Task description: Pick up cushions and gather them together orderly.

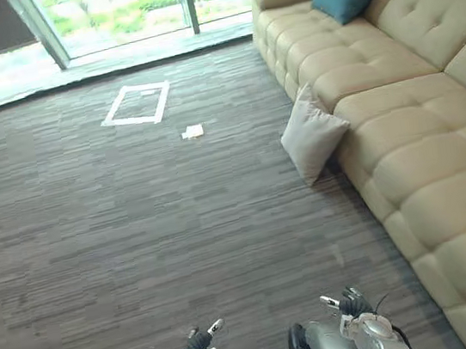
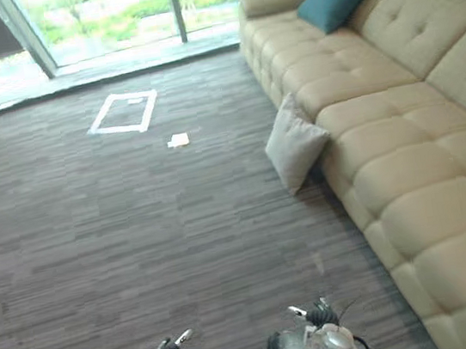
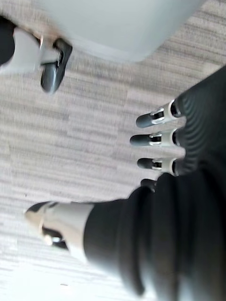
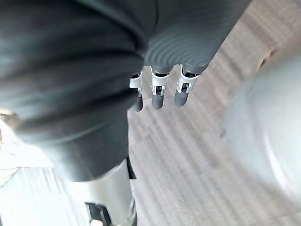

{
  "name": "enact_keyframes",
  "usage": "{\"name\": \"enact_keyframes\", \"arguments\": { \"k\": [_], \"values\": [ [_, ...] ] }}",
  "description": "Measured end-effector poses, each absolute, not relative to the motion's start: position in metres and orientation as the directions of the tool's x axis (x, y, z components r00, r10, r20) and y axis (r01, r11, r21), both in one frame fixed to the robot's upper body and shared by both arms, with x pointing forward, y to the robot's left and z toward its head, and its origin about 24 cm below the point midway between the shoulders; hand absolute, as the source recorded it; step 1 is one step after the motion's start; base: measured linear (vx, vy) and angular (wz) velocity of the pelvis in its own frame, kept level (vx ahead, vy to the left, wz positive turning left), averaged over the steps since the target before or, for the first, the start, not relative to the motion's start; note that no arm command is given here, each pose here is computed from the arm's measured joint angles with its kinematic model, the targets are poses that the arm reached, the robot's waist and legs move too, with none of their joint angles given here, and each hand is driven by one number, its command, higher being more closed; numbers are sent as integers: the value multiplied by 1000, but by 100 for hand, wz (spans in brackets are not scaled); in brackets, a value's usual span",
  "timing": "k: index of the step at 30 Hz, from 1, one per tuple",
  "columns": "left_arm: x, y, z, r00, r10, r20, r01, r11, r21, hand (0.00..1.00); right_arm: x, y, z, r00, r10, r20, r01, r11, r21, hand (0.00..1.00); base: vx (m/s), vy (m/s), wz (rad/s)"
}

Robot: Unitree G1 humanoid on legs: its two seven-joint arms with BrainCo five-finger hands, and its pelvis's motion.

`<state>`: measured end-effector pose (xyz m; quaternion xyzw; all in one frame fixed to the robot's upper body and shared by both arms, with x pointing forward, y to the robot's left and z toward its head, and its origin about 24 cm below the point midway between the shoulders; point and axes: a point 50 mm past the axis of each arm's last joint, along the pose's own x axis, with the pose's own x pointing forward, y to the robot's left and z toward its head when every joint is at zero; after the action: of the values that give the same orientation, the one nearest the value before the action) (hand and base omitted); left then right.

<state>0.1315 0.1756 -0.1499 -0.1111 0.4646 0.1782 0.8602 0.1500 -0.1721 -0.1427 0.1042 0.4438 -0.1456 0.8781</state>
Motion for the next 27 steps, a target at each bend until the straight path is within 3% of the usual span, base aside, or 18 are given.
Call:
{"name": "enact_keyframes", "arguments": {
  "k": [7, 17, 27],
  "values": [
    [133, 185, -146, 530, 236, -814, -418, 908, -9, 0, 146, -157, -146, 549, -132, -825, 334, 940, 72, 0, 602, 129, -37],
    [122, 189, -153, 471, 231, -852, -397, 917, 29, 0, 138, -151, -146, 559, -110, -822, 278, 959, 61, 0, 524, 269, -40],
    [127, 180, -153, 483, 200, -852, -348, 937, 22, 0, 146, -165, -142, 577, -163, -800, 349, 935, 61, 0, 429, -11, 4]
  ]
}}
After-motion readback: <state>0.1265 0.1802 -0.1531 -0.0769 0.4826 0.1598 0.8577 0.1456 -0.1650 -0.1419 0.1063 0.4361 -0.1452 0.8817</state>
